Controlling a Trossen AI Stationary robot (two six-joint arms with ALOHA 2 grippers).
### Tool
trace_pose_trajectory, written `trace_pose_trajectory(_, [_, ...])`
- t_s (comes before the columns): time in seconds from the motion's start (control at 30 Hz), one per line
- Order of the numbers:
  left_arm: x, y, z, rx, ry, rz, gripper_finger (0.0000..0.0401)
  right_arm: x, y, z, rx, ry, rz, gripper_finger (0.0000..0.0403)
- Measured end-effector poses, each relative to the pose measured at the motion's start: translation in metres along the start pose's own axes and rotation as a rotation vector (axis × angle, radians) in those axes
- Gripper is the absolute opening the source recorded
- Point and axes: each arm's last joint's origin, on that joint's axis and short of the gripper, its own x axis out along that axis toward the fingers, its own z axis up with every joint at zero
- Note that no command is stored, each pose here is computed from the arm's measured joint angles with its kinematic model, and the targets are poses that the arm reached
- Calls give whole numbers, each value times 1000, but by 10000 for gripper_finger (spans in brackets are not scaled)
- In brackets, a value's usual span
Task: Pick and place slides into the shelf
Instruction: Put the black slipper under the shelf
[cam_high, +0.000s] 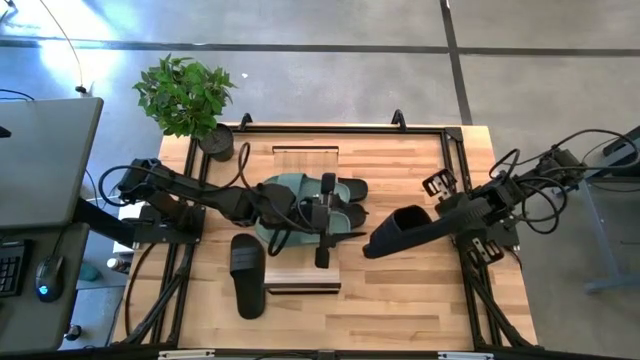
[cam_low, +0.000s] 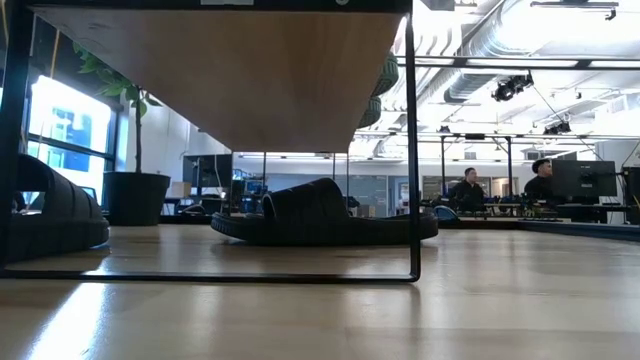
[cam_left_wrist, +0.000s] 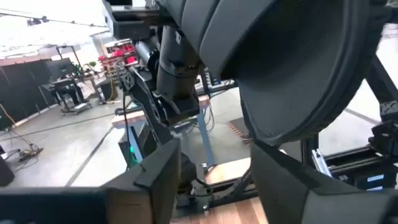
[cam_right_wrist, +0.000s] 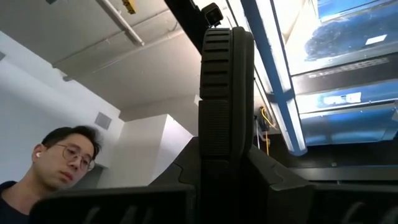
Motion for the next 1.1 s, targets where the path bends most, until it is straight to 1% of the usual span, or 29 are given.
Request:
trace_pose_trajectory(0.1, [0, 0, 0, 1, -4, 1, 200, 0, 0, -2, 3, 6, -17, 40])
trace_pose_trajectory(0.2, [0, 1, 3, 7, -34, 10, 205, 1, -1, -5, 11, 13, -30, 40])
trace_pose_trajectory(0.3, [0, 1, 7, 8, -66, 7, 201, 1, -1, -9, 12, 15, -35, 40])
trace_pose_trajectory(0.43, [0, 2, 10, 9, -74, -2, 190, 1, -1, -12, 12, 14, -38, 40])
trace_pose_trajectory(0.6, [-1, 1, 12, 6, -101, -56, 177, 1, -1, -15, 4, 26, -42, 40])
trace_pose_trajectory(0.73, [-1, 1, 16, -5, -148, -88, 171, -2, -1, -18, -1, 42, -59, 40])
trace_pose_trajectory(0.87, [-1, 1, 16, -5, -147, -90, 173, -10, 0, -23, -4, 40, -95, 40])
trace_pose_trajectory(1.03, [-1, 1, 16, -5, -148, -88, 172, -13, -1, -23, -7, 31, -99, 40])
trace_pose_trajectory(1.1, [-1, 1, 16, -6, -144, -69, 168, -13, -2, -24, -2, 34, -101, 40])
